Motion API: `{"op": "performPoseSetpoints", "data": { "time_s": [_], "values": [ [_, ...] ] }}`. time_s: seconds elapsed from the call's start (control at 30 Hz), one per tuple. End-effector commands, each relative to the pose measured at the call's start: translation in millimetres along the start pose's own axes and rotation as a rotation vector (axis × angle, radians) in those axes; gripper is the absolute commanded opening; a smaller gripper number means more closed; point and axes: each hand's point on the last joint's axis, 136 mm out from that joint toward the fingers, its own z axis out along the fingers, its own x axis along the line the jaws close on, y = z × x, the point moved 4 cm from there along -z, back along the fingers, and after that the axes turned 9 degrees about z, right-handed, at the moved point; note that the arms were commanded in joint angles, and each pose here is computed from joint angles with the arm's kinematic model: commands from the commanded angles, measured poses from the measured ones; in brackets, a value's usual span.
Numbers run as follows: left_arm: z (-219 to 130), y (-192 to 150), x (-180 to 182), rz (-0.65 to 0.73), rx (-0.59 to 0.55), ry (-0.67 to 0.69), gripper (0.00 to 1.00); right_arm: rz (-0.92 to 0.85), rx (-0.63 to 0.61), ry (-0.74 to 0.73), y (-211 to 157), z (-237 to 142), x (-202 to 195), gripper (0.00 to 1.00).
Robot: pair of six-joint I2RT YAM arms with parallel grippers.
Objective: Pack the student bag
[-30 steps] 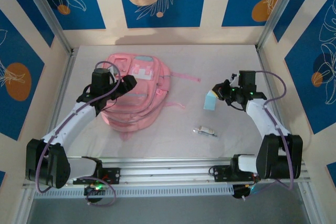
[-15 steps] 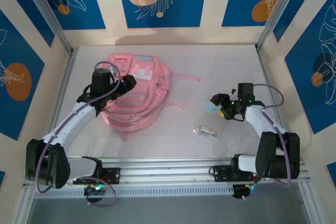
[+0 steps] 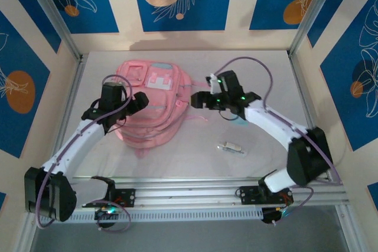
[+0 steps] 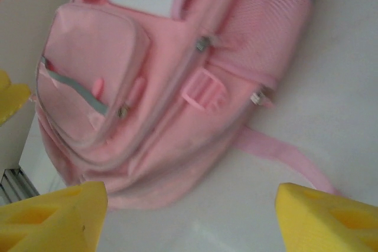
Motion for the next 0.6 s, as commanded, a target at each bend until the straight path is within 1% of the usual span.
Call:
{"op": "performPoseSetpoints", "data": {
  "time_s": [0.0, 0.03, 0.13, 0.2, 0.23, 0.3, 0.43, 0.53, 0.57],
  "values": [
    [-11, -16, 21, -0.017, 0.027, 0.099, 0.9, -0.048, -0.011, 0.041, 24, 35, 20, 0.74],
    [-13, -19, 25, -0.019, 0.029, 0.111, 0.91, -0.035, -0.005, 0.045, 30, 45, 21, 0.74],
    [-16, -28, 34, -0.035, 0.034, 0.13, 0.91, -0.01, 0.042, 0.114, 45, 77, 32, 0.69],
    [-16, -34, 40, -0.045, 0.037, 0.142, 0.91, -0.001, 0.082, 0.169, 49, 95, 43, 0.64],
    [-16, -36, 43, -0.05, 0.038, 0.151, 0.91, 0.0, 0.091, 0.188, 49, 102, 47, 0.63],
    [-15, -43, 50, -0.063, 0.043, 0.165, 0.91, -0.017, 0.103, 0.229, 45, 115, 56, 0.62],
    [-8, -53, 59, -0.094, 0.049, 0.177, 0.89, -0.014, 0.135, 0.242, 36, 134, 64, 0.61],
    [-3, -55, 63, -0.105, 0.031, 0.174, 0.86, 0.005, 0.174, 0.245, 27, 148, 62, 0.57],
    [-1, -55, 64, -0.108, 0.025, 0.17, 0.85, 0.009, 0.185, 0.248, 24, 151, 63, 0.54]
  ]
}}
